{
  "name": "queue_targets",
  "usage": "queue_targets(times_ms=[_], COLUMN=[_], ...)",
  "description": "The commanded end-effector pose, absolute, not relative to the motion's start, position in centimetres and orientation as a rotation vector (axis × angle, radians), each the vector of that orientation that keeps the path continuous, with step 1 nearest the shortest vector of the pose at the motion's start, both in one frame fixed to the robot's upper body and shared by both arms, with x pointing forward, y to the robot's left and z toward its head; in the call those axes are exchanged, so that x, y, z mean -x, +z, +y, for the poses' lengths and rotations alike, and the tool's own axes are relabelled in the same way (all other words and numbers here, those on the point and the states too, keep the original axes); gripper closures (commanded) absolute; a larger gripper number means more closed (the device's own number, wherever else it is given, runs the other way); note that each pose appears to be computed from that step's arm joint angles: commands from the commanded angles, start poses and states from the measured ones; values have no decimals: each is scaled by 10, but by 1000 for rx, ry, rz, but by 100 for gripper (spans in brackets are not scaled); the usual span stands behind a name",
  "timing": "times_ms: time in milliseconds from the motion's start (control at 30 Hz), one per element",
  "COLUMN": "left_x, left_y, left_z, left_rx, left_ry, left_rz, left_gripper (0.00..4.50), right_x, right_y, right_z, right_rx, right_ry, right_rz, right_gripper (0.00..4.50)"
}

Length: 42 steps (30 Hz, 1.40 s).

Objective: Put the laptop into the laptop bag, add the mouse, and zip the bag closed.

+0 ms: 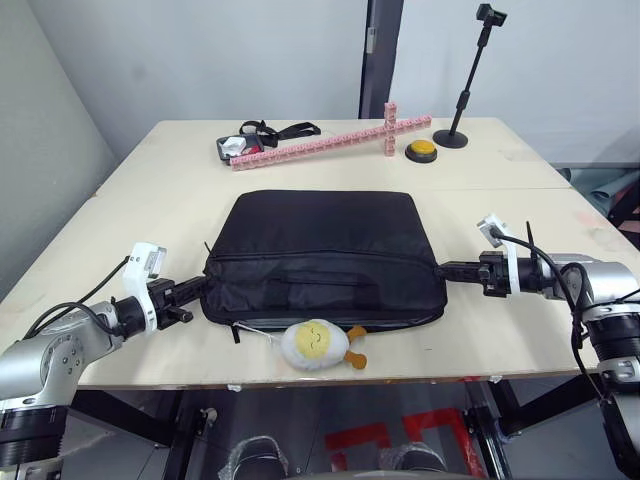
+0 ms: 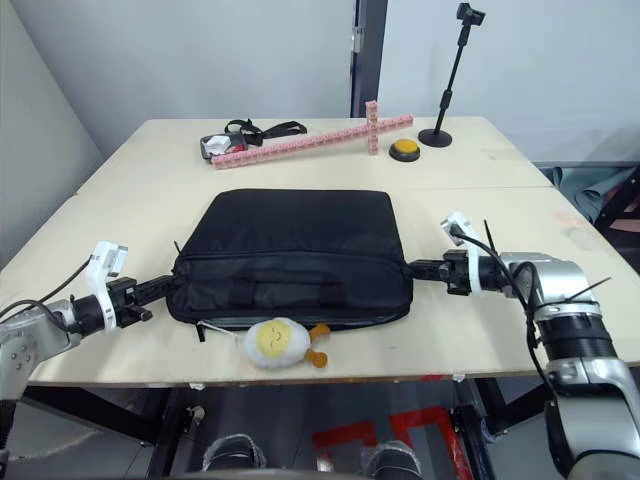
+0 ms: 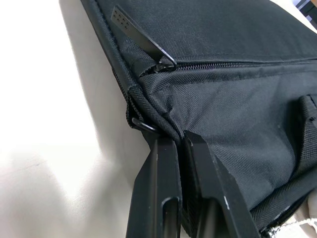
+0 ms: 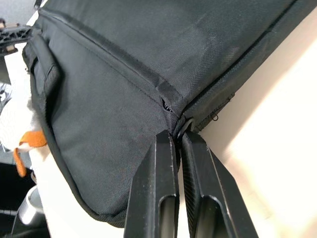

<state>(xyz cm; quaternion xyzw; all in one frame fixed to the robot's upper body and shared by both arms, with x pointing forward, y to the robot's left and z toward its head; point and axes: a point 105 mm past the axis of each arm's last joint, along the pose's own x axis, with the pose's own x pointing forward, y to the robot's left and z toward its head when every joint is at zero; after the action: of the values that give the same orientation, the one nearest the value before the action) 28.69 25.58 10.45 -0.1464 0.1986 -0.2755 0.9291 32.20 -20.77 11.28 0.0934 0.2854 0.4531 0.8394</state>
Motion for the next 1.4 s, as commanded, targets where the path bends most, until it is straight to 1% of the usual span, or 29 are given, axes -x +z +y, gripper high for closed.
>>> queue_targets(times_ms=[33,133,200,300,333,467,500,533,567,633,667,767,800,900,1000,1133,1167,1267,1333,1400], left_x=[-288,-288,-287,-283,-281,-268,-265,-263,-261,-257,-255,-251,-251,-248,-255,-276,-283,-303,-315,-325], left_y=[110,110,110,116,120,131,138,143,149,168,181,203,207,232,246,251,249,236,227,220], left_z=[258,259,263,277,283,302,307,310,313,318,321,322,322,316,299,259,250,222,200,181], left_rx=[267,257,260,261,255,208,202,198,189,140,96,2,-15,-168,-273,-359,-359,-368,-351,-330], left_ry=[-576,-574,-560,-529,-519,-506,-502,-501,-502,-512,-522,-555,-566,-663,-759,-902,-926,-1001,-1066,-1120], left_rz=[384,378,374,359,354,342,328,319,308,267,240,203,199,237,251,194,174,121,93,76], left_gripper=[446,446,376,280,237,95,59,24,0,0,0,0,0,0,0,0,0,0,50,111], right_x=[-325,-330,-330,-334,-337,-339,-337,-336,-335,-332,-325,-304,-299,-270,-260,-249,-245,-235,-231,-230], right_y=[129,130,131,139,143,160,169,175,181,202,216,237,240,255,256,259,257,236,225,216], right_z=[-202,-205,-209,-222,-228,-245,-248,-250,-252,-256,-254,-244,-241,-216,-198,-158,-147,-118,-100,-86], right_rx=[-162,-146,-128,-84,-59,25,40,49,60,104,126,186,202,359,446,448,449,525,578,632], right_ry=[983,962,961,930,913,882,888,892,894,904,938,1042,1067,1222,1305,1446,1481,1572,1623,1656], right_rz=[525,503,499,473,459,421,403,390,375,327,306,292,294,269,269,188,173,146,124,99], right_gripper=[450,450,375,281,238,105,68,34,2,2,2,2,2,2,2,2,2,2,0,0])
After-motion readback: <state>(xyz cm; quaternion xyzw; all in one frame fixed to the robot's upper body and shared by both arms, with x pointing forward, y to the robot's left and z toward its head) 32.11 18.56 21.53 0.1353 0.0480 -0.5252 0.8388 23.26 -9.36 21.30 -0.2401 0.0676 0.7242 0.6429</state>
